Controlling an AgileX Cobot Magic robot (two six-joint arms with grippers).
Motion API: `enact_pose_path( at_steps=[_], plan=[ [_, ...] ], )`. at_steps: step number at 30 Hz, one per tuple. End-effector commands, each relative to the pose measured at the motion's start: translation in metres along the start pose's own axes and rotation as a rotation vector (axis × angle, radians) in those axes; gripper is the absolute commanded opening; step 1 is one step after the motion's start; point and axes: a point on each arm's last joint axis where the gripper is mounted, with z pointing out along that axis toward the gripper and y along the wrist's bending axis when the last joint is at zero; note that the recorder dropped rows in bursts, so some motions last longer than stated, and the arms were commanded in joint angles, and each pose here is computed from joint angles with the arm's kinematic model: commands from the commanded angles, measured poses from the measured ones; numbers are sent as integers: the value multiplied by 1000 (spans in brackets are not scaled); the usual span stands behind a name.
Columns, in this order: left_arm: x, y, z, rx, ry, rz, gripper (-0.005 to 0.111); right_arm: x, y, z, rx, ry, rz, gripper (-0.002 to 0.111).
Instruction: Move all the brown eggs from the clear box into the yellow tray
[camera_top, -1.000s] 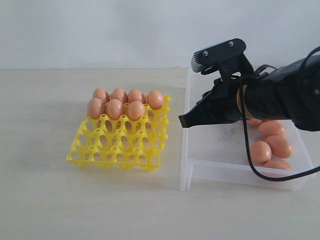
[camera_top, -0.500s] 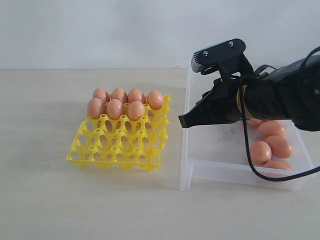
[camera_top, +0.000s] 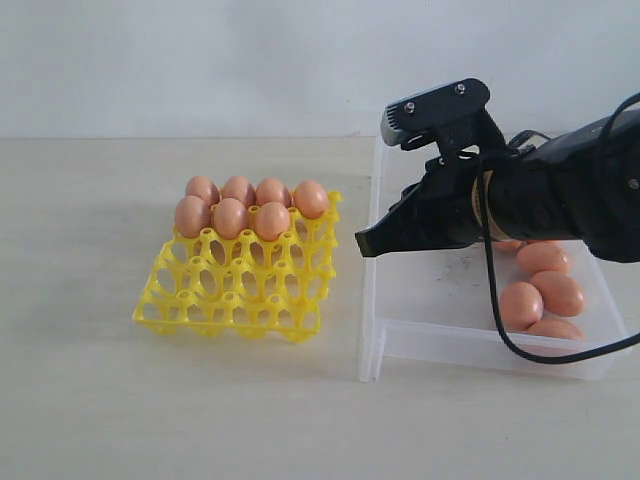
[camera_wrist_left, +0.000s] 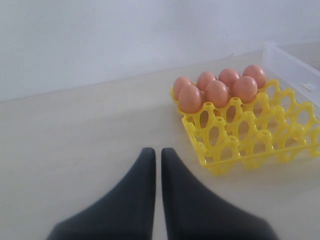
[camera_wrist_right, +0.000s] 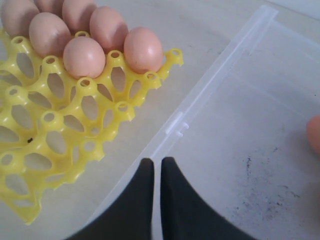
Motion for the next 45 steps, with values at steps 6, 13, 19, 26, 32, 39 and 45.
enact_pose_path(
  at_steps=[6, 13, 19, 26, 32, 39, 45],
  plan=[
    [1, 0, 0, 4, -4, 3, 4, -2, 0, -3, -1, -10, 3, 0],
    [1, 0, 0, 4, -4, 3, 4, -2, 1, -3, -13, -8, 6, 0],
    [1, 0, 0, 4, -4, 3, 4, -2, 1, -3, -13, -8, 6, 0],
    [1, 0, 0, 4, -4, 3, 4, -1, 1, -3, -15, -8, 6, 0],
    [1, 0, 0, 4, -4, 3, 4, -1, 3, -3, -32, -5, 5, 0],
    [1, 0, 0, 4, -4, 3, 4, -1, 4, -3, -46, -3, 5, 0],
    [1, 0, 0, 4, -4, 3, 4, -2, -11, -4, 118, -21, -26, 0]
  ],
)
